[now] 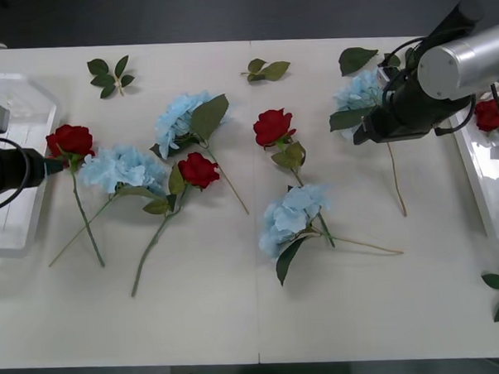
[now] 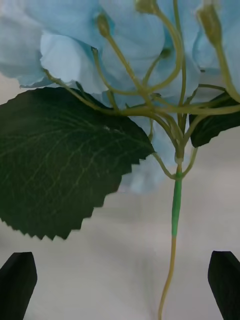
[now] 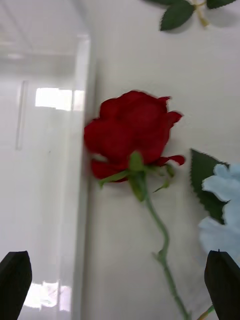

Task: Put the red flowers into the right box and the blue flowers into the left box

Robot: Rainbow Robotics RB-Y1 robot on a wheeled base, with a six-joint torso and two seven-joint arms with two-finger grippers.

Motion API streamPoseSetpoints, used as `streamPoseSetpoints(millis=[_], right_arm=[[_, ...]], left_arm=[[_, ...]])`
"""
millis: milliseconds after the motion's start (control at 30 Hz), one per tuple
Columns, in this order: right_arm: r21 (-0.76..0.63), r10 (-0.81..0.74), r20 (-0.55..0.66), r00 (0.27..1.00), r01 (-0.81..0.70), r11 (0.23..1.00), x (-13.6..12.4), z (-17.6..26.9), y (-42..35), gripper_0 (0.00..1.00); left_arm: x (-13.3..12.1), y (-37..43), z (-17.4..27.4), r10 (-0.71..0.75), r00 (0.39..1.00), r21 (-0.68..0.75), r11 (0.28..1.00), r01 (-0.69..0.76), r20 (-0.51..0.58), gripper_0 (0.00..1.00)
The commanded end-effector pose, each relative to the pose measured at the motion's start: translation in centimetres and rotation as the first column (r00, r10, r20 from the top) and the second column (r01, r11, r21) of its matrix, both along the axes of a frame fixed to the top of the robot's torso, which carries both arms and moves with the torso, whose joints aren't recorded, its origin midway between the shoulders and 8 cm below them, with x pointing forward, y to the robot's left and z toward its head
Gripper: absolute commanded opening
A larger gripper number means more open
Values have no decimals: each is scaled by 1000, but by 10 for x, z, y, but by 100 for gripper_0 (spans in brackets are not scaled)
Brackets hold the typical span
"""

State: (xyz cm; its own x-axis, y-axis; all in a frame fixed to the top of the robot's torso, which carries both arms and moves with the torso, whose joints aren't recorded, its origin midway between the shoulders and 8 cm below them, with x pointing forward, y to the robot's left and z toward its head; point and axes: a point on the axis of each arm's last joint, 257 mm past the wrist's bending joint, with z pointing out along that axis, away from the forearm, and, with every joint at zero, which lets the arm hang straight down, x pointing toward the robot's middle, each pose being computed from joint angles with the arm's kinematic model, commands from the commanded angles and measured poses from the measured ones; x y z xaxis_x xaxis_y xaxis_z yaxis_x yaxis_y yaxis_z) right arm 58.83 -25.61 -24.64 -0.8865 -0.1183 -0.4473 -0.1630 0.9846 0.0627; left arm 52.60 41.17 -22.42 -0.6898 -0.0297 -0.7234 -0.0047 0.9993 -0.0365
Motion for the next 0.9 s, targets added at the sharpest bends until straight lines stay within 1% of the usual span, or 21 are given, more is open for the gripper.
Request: streamPoseSetpoints(millis=[33,133,367,433,500,533,567,600,700,733,800,900], right_arm=[[-36,-22,50,999,24,999,20,14,-3,100],[-74,-29,61,998,34,997,25,8,-9,100],[-89,-48,76,996,54,995,33,-7,-9,100],[-88,-54,83,995,61,994,36,-12,-8,100],[-90,-55,82,995,62,994,36,-16,-8,91],[-90,-55,82,995,62,994,36,-16,-8,91],[-92,-57,83,995,64,994,37,-18,-8,60],[-94,-57,85,995,65,993,38,-18,-8,48],[-93,-54,93,994,63,994,40,-17,-7,23],[-95,-54,93,994,63,993,40,-17,-7,18],[-98,-53,98,994,63,993,41,-17,-8,0],[-98,-51,100,994,61,993,41,-17,-8,0]], left_arm=[[-3,27,14,24,999,46,999,-26,46,100],[-5,23,7,23,999,42,999,-24,36,100],[-6,10,-9,31,999,23,999,-31,10,100],[-3,6,-15,35,999,9,999,-35,1,100],[2,-2,-19,27,1000,6,1000,-27,-7,100],[2,-2,-19,27,1000,6,1000,-27,-7,100],[8,-7,-22,28,1000,-4,1000,-29,-13,100],[11,-11,-23,30,999,-13,999,-30,-12,100],[20,-18,-24,38,999,-34,999,-39,-11,100],[20,-18,-24,42,999,-34,999,-42,-12,100],[26,-21,-22,47,999,-40,998,-47,-6,100],[33,-21,-19,53,999,-9,999,-53,7,100]])
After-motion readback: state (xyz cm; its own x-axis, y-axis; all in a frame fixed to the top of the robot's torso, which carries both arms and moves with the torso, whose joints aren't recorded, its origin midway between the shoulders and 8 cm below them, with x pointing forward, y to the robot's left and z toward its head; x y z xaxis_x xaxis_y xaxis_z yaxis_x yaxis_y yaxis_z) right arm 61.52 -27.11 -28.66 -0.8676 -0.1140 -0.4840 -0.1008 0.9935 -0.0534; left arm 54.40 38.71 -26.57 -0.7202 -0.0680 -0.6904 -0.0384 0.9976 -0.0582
